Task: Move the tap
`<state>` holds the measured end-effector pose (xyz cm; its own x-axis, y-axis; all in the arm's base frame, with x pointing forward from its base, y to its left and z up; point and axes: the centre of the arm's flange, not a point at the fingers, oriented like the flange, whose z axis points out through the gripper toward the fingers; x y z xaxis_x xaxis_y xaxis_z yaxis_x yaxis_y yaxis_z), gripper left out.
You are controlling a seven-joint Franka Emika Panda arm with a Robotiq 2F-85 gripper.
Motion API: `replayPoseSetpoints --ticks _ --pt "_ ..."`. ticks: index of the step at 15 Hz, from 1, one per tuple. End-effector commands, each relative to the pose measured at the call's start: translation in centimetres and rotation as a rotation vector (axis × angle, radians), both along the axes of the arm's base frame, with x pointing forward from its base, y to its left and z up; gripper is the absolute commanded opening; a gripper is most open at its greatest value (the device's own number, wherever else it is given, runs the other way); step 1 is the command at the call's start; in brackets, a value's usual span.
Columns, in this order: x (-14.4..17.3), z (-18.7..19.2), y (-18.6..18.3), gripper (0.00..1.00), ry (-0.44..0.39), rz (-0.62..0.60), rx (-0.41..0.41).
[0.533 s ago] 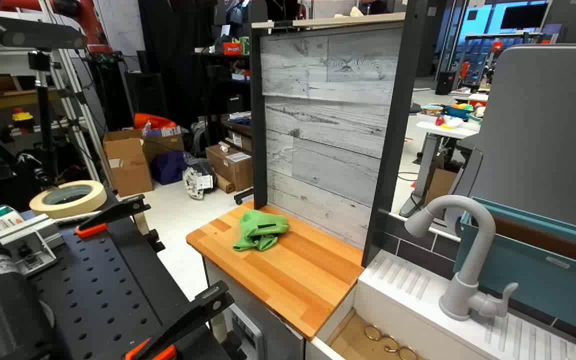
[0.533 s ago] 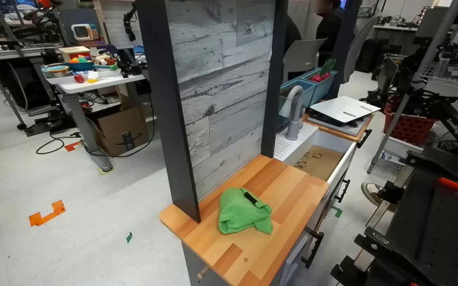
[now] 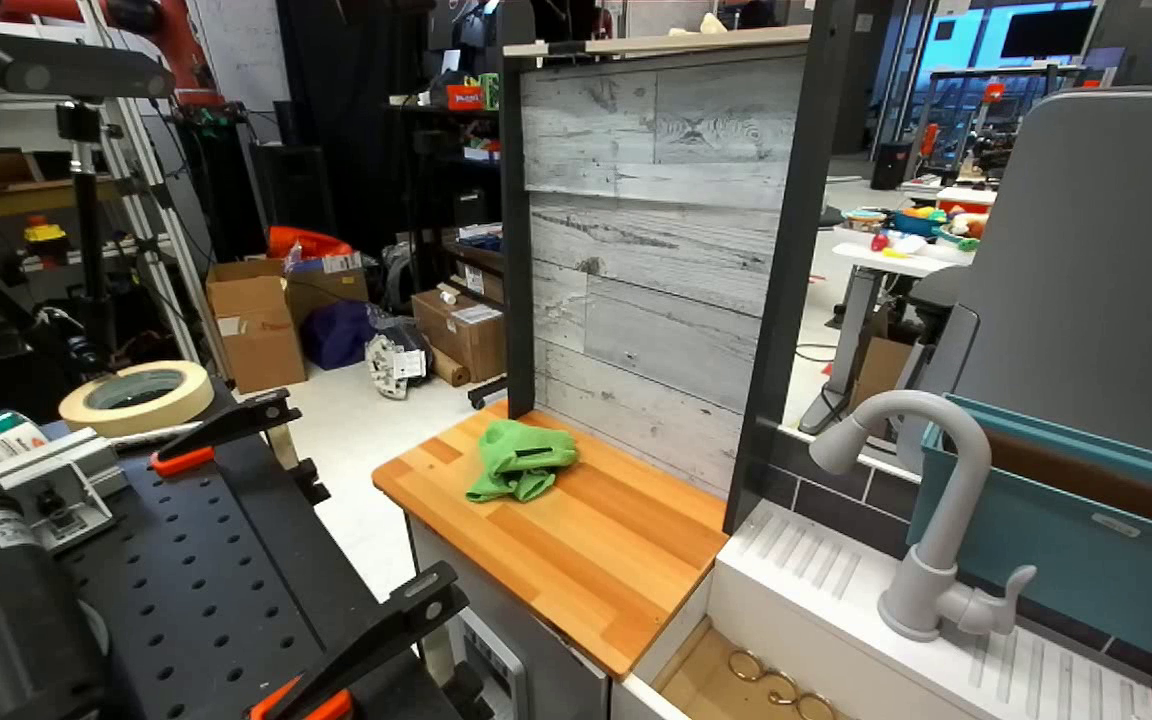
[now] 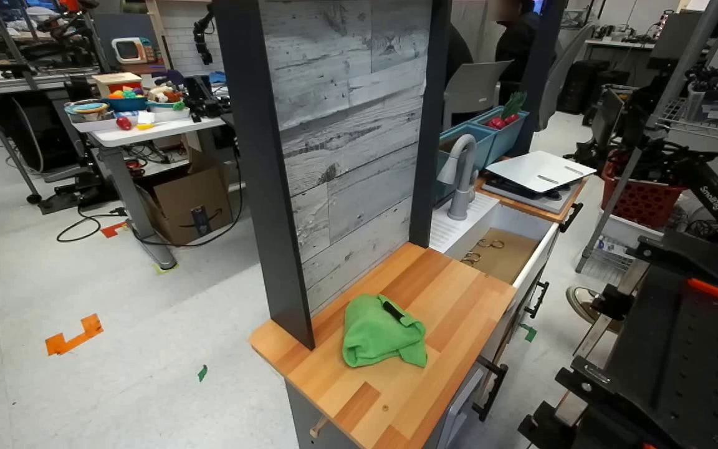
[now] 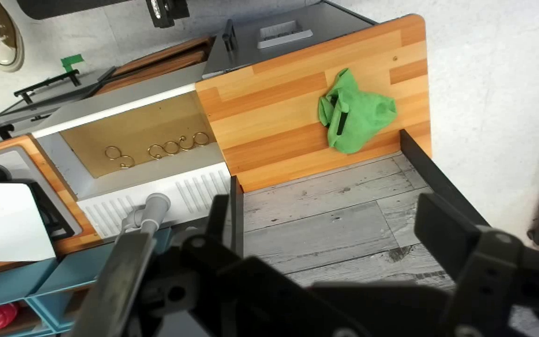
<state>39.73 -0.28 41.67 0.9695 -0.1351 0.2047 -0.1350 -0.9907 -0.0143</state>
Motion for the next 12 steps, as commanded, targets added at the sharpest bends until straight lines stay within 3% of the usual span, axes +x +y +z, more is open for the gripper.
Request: replayPoseSetpoints --ticks 1,12 --pt "0.00 0.00 0.00 1.00 0.000 0.000 0.000" --pt "0.57 -0.10 -0.24 1.00 -0.013 -0.032 0.010"
